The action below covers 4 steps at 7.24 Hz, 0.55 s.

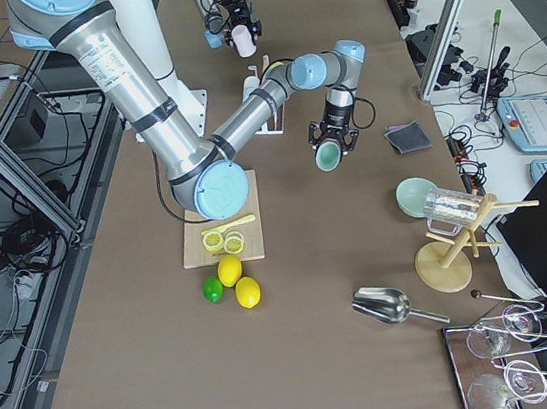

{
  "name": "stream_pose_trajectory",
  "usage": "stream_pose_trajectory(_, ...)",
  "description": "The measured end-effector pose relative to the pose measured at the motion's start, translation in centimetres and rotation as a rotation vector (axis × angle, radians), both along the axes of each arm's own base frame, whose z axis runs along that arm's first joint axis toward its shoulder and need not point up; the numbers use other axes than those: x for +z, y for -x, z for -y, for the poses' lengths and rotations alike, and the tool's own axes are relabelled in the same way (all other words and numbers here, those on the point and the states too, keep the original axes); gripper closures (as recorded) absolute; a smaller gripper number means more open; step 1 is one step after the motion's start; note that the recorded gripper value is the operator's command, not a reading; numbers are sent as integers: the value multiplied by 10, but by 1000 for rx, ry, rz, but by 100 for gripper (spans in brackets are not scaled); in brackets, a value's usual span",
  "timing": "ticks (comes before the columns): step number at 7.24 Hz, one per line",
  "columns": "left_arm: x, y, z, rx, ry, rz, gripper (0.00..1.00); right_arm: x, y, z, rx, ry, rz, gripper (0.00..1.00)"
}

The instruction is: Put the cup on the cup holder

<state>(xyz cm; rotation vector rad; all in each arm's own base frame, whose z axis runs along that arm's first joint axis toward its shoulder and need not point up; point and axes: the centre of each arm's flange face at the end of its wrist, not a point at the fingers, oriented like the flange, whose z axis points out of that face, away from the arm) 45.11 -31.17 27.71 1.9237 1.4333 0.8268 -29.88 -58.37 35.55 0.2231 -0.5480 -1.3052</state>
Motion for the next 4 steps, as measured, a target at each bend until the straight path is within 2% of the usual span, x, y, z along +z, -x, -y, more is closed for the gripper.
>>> stream_pose_trajectory(2,2,-11,-2,-76,-105,23,49,-32,-7,-6,78,6,265,63)
stream_pose_trajectory(4,6,-25,-8,-79,-130,40,49,-70,-14,-11,148,24,503,67)
